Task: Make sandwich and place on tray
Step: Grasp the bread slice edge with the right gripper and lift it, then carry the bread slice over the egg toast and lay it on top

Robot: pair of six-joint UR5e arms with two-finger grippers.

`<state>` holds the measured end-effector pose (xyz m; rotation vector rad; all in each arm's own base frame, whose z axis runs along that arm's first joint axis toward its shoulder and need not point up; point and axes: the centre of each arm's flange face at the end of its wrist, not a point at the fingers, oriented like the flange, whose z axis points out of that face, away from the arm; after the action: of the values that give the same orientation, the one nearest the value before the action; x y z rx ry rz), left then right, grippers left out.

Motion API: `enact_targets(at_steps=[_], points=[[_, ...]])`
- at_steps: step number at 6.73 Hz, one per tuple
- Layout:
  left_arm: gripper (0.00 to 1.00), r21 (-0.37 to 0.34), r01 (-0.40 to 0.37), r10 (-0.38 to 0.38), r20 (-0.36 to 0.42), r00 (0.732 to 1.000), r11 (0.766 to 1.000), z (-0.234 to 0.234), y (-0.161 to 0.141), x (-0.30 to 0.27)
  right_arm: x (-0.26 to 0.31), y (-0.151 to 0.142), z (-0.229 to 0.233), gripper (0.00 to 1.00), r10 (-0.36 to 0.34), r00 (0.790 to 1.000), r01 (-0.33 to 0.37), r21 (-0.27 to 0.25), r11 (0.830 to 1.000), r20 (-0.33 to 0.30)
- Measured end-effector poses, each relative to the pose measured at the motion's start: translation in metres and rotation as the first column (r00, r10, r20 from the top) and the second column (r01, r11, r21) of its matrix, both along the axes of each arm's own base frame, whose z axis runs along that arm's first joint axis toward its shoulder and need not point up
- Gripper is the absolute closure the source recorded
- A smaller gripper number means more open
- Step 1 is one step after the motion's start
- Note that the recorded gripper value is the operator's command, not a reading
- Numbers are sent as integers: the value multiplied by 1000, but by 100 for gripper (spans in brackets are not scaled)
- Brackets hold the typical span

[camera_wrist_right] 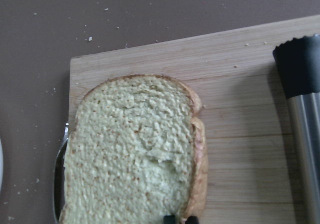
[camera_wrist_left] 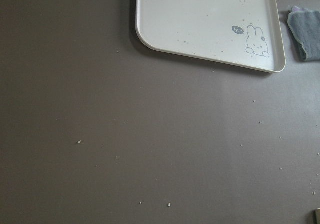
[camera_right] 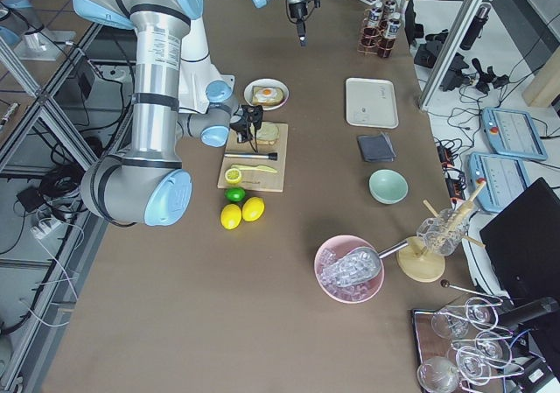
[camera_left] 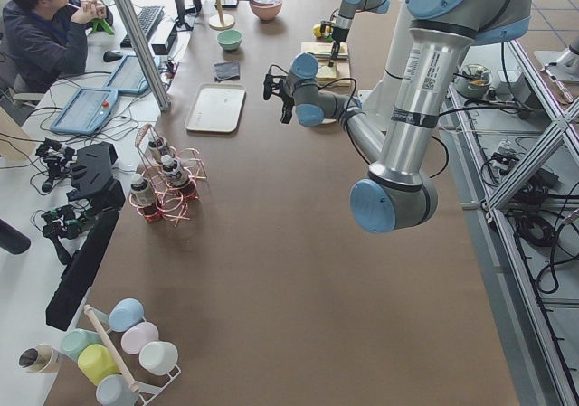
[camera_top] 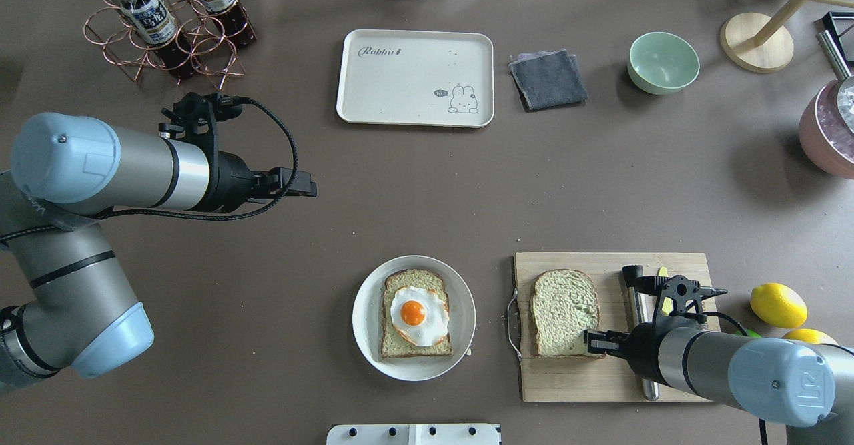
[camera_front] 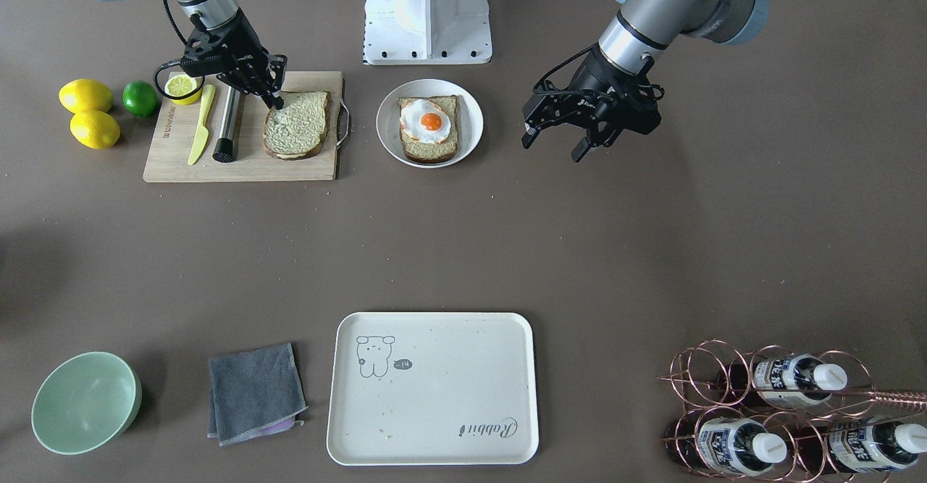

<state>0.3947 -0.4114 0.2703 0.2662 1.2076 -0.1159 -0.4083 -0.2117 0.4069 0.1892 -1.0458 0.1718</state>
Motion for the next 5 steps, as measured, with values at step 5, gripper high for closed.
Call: enact_targets(at_steps=[5], points=[[3, -1, -2, 2, 4, 1000, 1000, 2, 0, 1, 48, -36, -65, 100, 7, 991, -3, -34, 999, 131]])
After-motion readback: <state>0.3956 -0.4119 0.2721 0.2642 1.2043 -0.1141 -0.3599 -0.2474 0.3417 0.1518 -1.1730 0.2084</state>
